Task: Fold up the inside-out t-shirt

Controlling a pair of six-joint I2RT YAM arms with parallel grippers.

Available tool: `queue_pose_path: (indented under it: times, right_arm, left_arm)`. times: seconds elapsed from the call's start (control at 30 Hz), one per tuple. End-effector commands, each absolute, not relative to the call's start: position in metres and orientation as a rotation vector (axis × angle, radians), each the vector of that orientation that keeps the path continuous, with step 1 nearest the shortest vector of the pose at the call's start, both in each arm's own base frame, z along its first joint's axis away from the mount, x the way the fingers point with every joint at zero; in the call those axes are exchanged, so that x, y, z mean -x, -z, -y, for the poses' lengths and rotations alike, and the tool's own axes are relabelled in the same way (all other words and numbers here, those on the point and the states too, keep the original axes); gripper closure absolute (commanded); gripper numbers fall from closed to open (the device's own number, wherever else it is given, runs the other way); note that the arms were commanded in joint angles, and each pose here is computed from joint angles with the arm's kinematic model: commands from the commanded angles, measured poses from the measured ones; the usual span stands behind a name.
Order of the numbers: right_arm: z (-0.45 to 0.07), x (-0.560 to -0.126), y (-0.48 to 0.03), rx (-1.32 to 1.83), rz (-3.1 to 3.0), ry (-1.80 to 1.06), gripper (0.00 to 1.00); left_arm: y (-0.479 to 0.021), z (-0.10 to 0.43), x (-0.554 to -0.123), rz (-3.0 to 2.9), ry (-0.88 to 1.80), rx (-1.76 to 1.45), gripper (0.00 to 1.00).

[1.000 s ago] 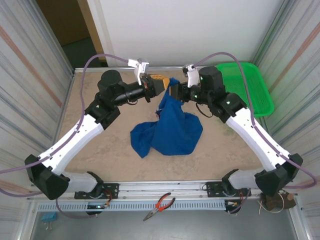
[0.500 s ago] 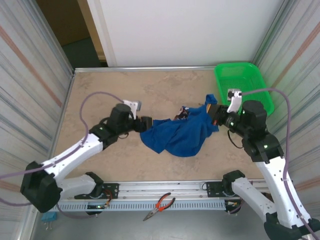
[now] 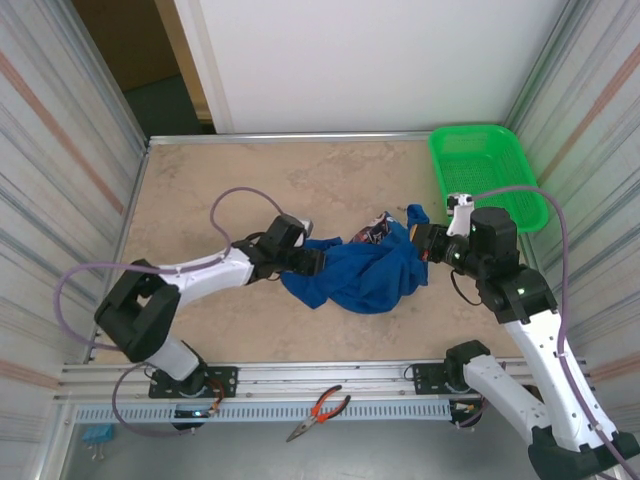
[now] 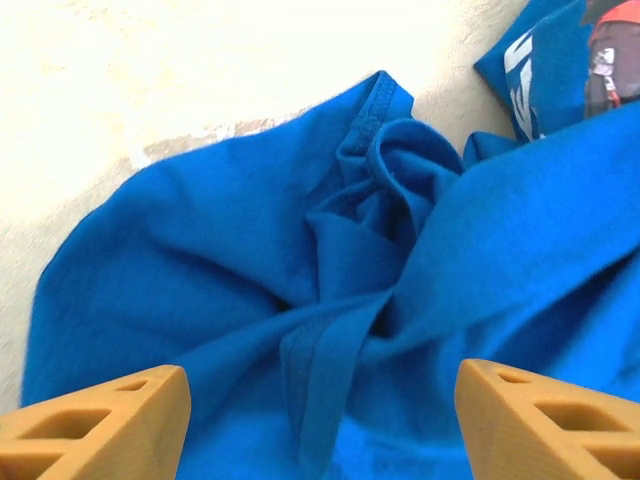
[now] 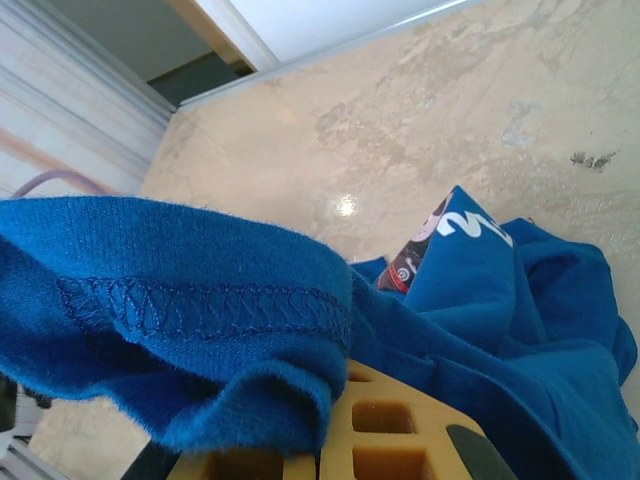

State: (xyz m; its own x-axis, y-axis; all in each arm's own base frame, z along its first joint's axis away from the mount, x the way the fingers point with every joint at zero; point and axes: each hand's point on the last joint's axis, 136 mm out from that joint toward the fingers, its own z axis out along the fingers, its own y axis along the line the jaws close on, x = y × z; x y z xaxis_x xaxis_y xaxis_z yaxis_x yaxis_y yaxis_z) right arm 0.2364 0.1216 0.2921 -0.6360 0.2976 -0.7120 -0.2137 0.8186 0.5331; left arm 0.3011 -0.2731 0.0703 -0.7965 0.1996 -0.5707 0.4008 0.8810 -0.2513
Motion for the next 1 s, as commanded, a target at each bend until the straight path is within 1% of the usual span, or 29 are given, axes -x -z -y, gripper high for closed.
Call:
queue_pose_path:
  times: [0.0, 0.03, 0.07, 0.13, 0.17, 0.23, 0.3, 0.4, 0.5, 0.57, 0.63, 0.67, 0.83, 0.97]
  right_arm:
    - [-0.119, -0.246, -0.32, -0.067, -2.061, -0.741, 1.0]
    - [-0.118, -0.249, -0.327, -0.064, -2.049, -0.728, 1.0]
    - [-0.115, -0.254, -0.336, -0.067, -2.032, -0.713, 1.0]
    - [-0.106, -0.267, -0.357, -0.088, -1.989, -0.683, 1.0]
    - [-0.1, -0.276, -0.373, -0.106, -1.958, -0.674, 1.0]
    - [-0.088, -0.293, -0.402, -0.149, -1.9, -0.669, 1.0]
    - [-0.074, -0.317, -0.438, -0.192, -1.829, -0.691, 1.0]
    - [-0.056, -0.338, -0.496, -0.223, -1.701, -0.739, 1.0]
    - [-0.05, -0.342, -0.544, -0.208, -1.603, -0.797, 1.0]
    - [-0.053, -0.338, -0.565, -0.176, -1.564, -0.821, 1.0]
    - [-0.059, -0.332, -0.573, -0.147, -1.552, -0.854, 1.0]
    - [-0.063, -0.32, -0.589, -0.114, -1.516, -0.866, 1.0]
    - [-0.072, -0.28, -0.611, -0.052, -1.45, -0.9, 1.0]
    - [-0.073, -0.255, -0.635, -0.026, -1.377, -0.9, 1.0]
  left_arm:
    - [-0.074, 0.295, -0.314, -2.46, 0.534, -0.521, 0.75]
    - [-0.079, 0.295, -0.318, -2.456, 0.521, -0.534, 0.94]
    - [-0.088, 0.29, -0.325, -2.446, 0.503, -0.533, 1.0]
    - [-0.131, 0.273, -0.343, -2.364, 0.502, -0.487, 1.0]
    - [-0.165, 0.259, -0.353, -2.298, 0.519, -0.438, 1.0]
    - [-0.241, 0.229, -0.371, -2.168, 0.588, -0.32, 1.0]
    - [-0.339, 0.192, -0.381, -1.981, 0.653, -0.216, 1.0]
    - [-0.459, 0.146, -0.381, -1.748, 0.699, -0.13, 1.0]
    - [-0.538, 0.12, -0.369, -1.593, 0.743, -0.114, 1.0]
    - [-0.566, 0.117, -0.359, -1.536, 0.749, -0.132, 1.0]
    - [-0.579, 0.118, -0.35, -1.506, 0.764, -0.149, 1.0]
    - [-0.582, 0.119, -0.345, -1.498, 0.779, -0.15, 1.0]
    - [-0.581, 0.117, -0.32, -1.45, 0.842, -0.119, 1.0]
    - [-0.582, 0.11, -0.304, -1.431, 0.818, -0.091, 1.0]
